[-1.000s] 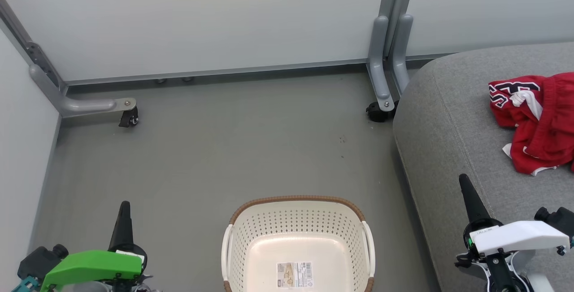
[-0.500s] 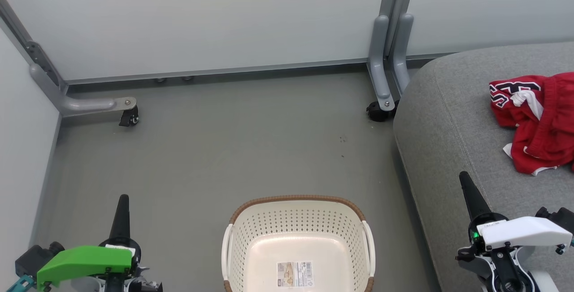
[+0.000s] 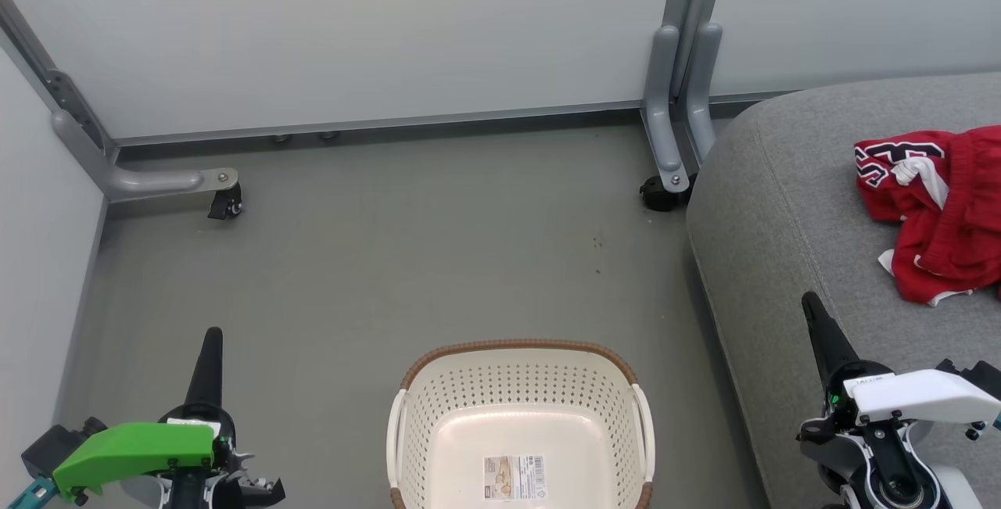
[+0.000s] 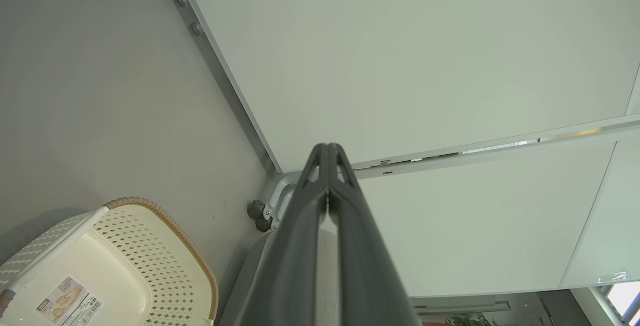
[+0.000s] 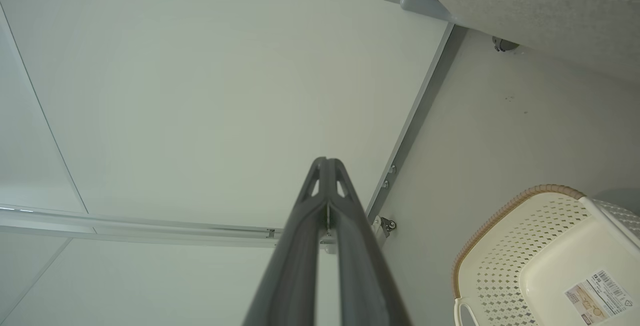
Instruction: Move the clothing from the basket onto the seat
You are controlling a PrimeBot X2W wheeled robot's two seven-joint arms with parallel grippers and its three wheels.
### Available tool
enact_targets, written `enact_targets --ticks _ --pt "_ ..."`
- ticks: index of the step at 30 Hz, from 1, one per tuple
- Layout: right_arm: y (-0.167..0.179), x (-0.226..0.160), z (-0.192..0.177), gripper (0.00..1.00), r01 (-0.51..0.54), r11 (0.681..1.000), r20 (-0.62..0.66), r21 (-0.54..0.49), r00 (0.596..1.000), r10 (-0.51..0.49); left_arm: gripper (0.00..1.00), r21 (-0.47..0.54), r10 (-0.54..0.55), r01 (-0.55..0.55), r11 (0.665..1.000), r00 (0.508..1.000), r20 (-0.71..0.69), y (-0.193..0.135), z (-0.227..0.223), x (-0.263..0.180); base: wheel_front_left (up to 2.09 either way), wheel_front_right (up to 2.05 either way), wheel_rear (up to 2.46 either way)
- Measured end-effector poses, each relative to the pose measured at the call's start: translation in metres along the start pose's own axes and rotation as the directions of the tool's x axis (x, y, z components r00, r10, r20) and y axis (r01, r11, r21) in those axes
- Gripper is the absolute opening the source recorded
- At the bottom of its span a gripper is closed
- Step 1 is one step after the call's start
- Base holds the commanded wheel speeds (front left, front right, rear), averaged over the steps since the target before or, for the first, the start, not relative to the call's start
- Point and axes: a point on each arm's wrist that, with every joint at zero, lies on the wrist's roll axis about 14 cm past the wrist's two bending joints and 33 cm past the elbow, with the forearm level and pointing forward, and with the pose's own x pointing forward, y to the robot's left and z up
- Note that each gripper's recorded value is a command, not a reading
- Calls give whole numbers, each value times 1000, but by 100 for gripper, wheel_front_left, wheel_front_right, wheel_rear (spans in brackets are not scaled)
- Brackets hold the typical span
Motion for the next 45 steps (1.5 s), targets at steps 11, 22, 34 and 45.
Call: enact_targets --ticks 11,22,34,45 --pt "-1 3 2 0 2 996 2 86 1000 -2 0 -87 -22 22 996 1000 -1 -5 1 2 0 0 0" --pt "1 7 3 0 -4 986 4 165 1000 3 0 -170 -48 47 984 999 0 -11 4 5 0 0 0" --pt "1 10 5 0 -9 975 8 224 1000 7 0 -229 -69 68 971 998 6 -16 6 6 0 0 0" --pt "2 10 5 0 -9 974 7 226 1000 8 0 -229 -69 68 971 998 6 -16 6 7 0 0 0"
